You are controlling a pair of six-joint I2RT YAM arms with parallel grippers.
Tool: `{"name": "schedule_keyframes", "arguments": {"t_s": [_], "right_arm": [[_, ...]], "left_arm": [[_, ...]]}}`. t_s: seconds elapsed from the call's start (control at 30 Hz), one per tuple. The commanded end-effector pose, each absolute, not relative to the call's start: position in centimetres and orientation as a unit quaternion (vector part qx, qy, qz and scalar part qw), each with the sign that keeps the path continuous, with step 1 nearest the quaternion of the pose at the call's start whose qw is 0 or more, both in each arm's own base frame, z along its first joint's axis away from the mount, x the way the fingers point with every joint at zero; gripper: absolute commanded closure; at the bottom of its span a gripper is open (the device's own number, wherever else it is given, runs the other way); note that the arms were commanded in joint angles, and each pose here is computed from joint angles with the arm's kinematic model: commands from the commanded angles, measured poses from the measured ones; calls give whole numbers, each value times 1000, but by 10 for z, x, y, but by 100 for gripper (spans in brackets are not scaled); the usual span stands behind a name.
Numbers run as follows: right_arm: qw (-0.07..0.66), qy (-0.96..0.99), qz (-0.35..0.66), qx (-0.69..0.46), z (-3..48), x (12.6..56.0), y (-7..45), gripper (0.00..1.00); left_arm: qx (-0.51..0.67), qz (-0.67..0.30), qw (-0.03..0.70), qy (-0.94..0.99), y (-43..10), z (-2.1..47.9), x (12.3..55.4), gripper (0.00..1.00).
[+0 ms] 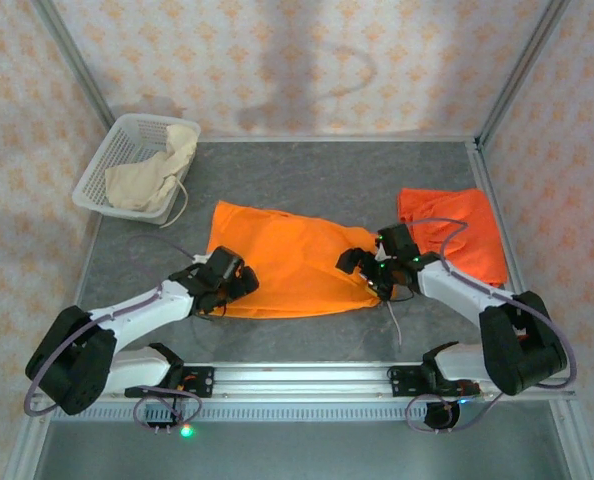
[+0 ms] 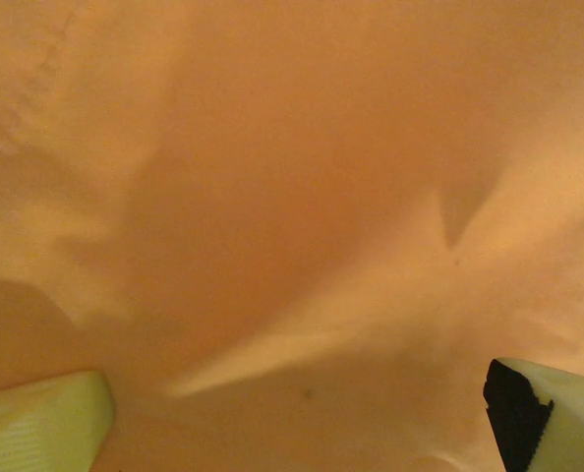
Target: Fold and stack the shorts
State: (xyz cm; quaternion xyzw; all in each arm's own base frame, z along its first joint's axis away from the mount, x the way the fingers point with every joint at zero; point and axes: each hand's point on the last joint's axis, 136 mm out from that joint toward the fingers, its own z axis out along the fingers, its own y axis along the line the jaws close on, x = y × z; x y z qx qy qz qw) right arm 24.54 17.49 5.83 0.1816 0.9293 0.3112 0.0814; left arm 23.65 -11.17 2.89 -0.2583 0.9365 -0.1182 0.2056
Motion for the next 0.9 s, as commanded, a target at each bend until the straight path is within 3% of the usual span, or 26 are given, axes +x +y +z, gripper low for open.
{"name": "schedule_keyframes", "arguments": {"t_s": [0.0, 0.23, 0.4, 0.63, 0.87], "right_arm": [[68, 947, 261, 176, 58, 240, 159, 0], [149, 925, 326, 128, 150, 266, 176, 1], [181, 921, 312, 150, 167, 297, 175, 0], [163, 906, 329, 209, 140, 348, 174, 0], [144, 910, 312, 232, 106, 379, 165, 0]], "left_arm": [[-287, -119, 210, 927, -101, 31, 233, 0], [-247, -206, 322, 890, -104, 148, 277, 0], [-218, -286, 326, 874, -130, 196, 330, 0], [-213, -322, 295, 874, -161, 172, 407, 0], [-227, -311, 291, 876, -167, 126, 454, 0]]}}
